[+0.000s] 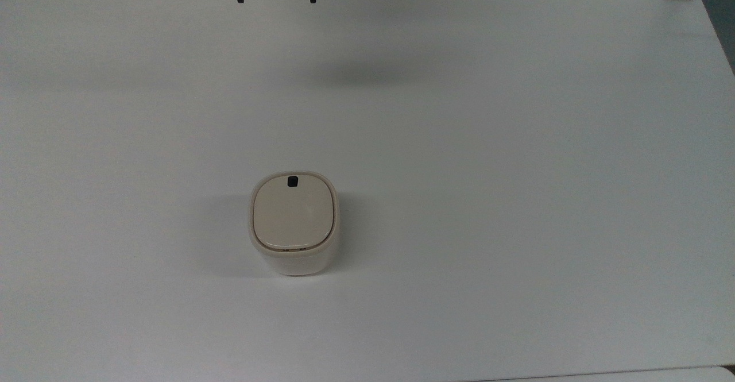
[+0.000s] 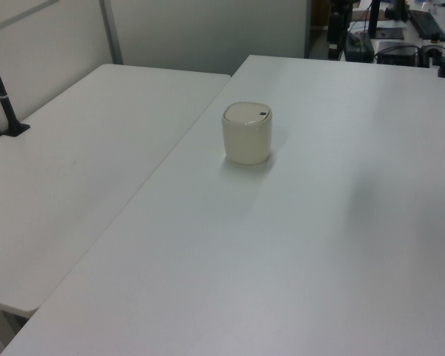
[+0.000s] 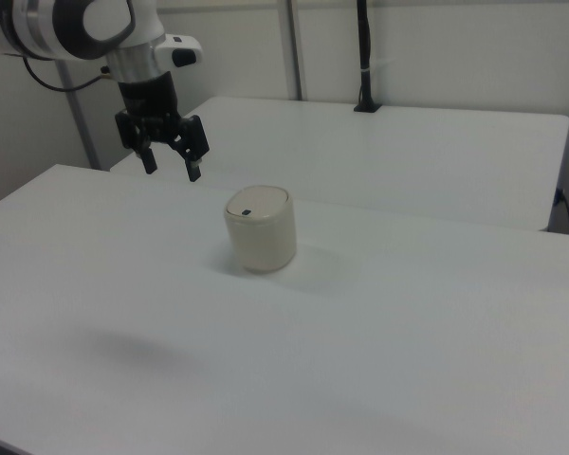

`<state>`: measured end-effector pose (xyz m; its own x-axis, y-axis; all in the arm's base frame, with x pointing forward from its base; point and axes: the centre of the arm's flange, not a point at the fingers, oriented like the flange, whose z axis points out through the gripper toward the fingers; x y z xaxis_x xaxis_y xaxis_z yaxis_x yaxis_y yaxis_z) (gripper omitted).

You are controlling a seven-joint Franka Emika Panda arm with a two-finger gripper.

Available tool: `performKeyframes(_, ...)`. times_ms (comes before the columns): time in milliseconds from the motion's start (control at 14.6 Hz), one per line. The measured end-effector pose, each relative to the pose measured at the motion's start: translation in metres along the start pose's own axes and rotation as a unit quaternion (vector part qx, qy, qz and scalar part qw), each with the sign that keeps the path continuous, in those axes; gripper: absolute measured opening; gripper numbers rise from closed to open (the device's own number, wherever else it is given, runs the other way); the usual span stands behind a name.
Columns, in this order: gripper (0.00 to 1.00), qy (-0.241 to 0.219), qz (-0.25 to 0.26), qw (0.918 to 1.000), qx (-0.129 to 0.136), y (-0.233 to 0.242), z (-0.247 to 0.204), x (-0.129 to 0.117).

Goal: Open the trash bin
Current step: 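Move the gripper down over the cream bin's lid tab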

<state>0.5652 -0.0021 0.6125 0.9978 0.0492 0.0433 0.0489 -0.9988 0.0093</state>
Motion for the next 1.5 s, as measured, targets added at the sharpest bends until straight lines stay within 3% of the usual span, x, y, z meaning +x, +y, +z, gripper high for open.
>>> performKeyframes(68, 0.84, 0.007, -0.001, 1.0000, -0.001, 0.000, 0.003, 0.005)
performKeyframes(205, 0.82, 0.017, -0.001, 0.9999, -0.002, -0.001, 0.007, 0.011)
performKeyframes(342, 0.66, 0.032, 0.010, 0.9995, -0.002, -0.001, 0.012, 0.019)
performKeyframes(683, 0.11, 0.061, 0.075, 0.9954, 0.000, -0.004, 0.030, 0.040)
performKeyframes(820, 0.08, 0.073, 0.104, 0.9919, 0.003, -0.007, 0.037, 0.047)
performKeyframes(888, 0.01, 0.080, 0.118, 0.9897, 0.004, -0.008, 0.040, 0.050)
performKeyframes(1503, 0.01, 0.158, 0.180, 0.9709, 0.013, -0.001, 0.119, 0.095)
